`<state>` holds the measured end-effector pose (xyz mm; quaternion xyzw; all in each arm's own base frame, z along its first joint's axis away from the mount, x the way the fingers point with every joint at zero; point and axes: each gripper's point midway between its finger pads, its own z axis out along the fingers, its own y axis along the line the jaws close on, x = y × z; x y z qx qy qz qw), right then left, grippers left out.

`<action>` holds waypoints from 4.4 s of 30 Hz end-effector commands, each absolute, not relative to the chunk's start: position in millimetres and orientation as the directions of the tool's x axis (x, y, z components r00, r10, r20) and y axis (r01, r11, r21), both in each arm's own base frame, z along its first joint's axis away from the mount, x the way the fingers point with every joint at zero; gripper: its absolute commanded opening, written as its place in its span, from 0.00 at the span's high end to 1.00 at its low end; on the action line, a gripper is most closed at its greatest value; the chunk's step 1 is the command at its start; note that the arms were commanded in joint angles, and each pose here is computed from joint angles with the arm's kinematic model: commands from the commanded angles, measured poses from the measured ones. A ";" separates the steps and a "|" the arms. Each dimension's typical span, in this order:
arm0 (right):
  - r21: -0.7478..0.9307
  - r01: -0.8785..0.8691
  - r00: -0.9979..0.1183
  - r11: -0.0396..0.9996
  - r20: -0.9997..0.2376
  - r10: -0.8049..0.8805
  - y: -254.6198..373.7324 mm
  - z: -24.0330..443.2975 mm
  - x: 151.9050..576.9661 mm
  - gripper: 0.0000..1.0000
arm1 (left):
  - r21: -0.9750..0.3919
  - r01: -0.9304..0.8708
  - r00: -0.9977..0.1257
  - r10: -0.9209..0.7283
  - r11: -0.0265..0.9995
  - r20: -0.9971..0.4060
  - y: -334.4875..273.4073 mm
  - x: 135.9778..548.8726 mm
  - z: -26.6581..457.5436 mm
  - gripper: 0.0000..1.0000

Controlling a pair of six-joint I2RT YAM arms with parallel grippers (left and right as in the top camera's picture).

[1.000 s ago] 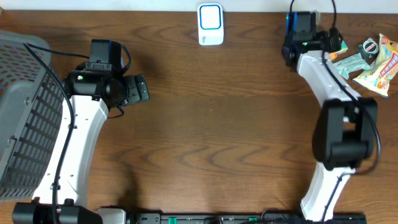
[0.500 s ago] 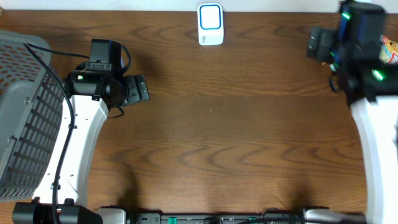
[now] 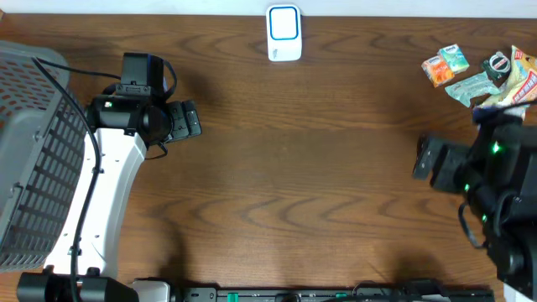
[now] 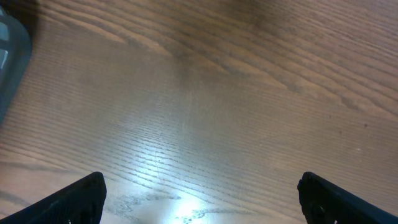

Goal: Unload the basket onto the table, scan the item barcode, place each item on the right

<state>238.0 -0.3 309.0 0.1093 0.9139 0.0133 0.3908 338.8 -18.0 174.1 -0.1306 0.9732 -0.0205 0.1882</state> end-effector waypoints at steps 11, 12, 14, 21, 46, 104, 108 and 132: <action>0.187 0.142 -0.796 0.972 -0.562 0.225 22.4 263.3 214.5 0.01 | -0.075 -0.247 -0.896 -0.257 0.966 -0.363 -15.7 339.6 174.0 0.02; 0.185 0.142 -0.796 0.972 -0.563 0.223 22.2 263.3 214.5 0.01 | -0.075 -0.247 -0.896 -0.257 0.966 -0.363 -15.7 339.6 174.0 0.02; 0.179 0.144 -0.796 0.973 -0.564 0.221 21.1 263.1 214.5 0.01 | -0.075 -0.247 -0.896 -0.257 0.966 -0.363 -15.7 339.6 174.0 0.02; 0.173 0.149 -0.804 0.974 -0.552 0.221 20.6 255.6 214.7 0.01 | -0.075 -0.247 -0.896 -0.257 0.966 -0.363 -15.7 339.6 174.0 0.02; 0.159 -0.056 -0.363 0.986 -0.923 0.129 26.4 182.4 241.6 0.01 | -0.075 -0.247 -0.896 -0.257 0.966 -0.363 -15.7 339.6 174.0 0.02; -0.015 -0.050 -0.078 0.999 -0.997 -0.019 10.0 155.6 245.9 0.01 | -0.075 -0.247 -0.896 -0.257 0.966 -0.363 -15.7 339.6 174.0 0.02; -0.014 -0.051 -0.078 0.999 -0.997 -0.018 10.0 155.6 245.9 0.01 | -0.075 -0.247 -0.896 -0.257 0.966 -0.363 -15.7 339.6 174.0 0.02; -0.014 -0.047 -0.074 0.999 -0.997 -0.018 9.4 156.6 246.0 0.01 | -0.075 -0.247 -0.896 -0.257 0.966 -0.363 -15.7 339.6 173.8 0.02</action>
